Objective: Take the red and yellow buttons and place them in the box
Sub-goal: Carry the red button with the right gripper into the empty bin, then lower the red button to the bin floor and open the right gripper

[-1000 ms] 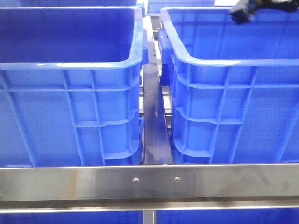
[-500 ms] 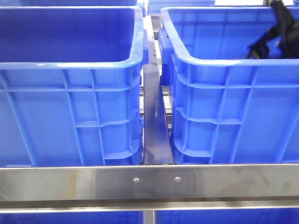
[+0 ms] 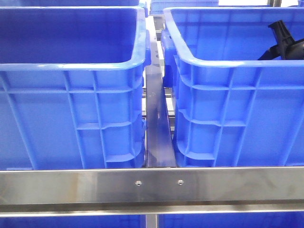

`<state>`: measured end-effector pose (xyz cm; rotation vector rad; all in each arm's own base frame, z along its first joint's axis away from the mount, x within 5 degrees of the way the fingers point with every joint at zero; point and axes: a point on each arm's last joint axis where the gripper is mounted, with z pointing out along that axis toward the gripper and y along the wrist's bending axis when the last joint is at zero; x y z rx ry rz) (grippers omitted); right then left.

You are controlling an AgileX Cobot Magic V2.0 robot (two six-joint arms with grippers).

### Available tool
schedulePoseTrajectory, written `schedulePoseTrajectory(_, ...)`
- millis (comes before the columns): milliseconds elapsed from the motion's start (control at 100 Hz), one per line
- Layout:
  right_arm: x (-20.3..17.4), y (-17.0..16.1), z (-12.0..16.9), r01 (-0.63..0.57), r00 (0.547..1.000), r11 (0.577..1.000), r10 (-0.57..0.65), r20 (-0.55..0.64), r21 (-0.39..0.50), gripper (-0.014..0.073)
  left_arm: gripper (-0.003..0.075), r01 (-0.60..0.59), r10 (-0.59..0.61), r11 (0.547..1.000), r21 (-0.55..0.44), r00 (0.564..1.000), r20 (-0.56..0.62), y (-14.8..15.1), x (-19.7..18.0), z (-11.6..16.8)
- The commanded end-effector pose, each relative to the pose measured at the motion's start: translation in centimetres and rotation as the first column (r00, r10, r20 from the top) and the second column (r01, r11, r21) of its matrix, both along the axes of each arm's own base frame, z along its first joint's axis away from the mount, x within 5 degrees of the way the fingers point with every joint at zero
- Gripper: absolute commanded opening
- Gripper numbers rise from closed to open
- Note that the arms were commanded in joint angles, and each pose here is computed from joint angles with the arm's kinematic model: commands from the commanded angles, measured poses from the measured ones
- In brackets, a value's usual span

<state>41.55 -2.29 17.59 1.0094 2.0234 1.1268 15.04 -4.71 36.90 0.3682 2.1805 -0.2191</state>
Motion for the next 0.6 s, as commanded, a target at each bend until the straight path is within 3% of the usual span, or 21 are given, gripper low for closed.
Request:
schedulePoseTrajectory(0, 0.1, 0.1, 3.5, -0.012, 0.994, 0.998, 0.005, 0.112, 0.057, 0.0452, -0.0019, 0.003, 0.000, 0.999, -0.041, 0.996, 0.091, -0.2, 0.1, 1.5)
schedulePoseTrajectory(140, 0.1, 0.1, 3.5, -0.012, 0.994, 0.998, 0.005, 0.112, 0.057, 0.0668, -0.0019, 0.004, 0.000, 0.999, -0.041, 0.996, 0.090, -0.2, 0.1, 1.5)
schedulePoseTrajectory(590, -0.8, -2.4, 6.2, 0.038, 0.983, 0.998, -0.045, 0.176, 0.040, 0.0643, -0.0019, 0.004, 0.000, 0.999, -0.041, 0.996, 0.090, -0.2, 0.1, 1.5)
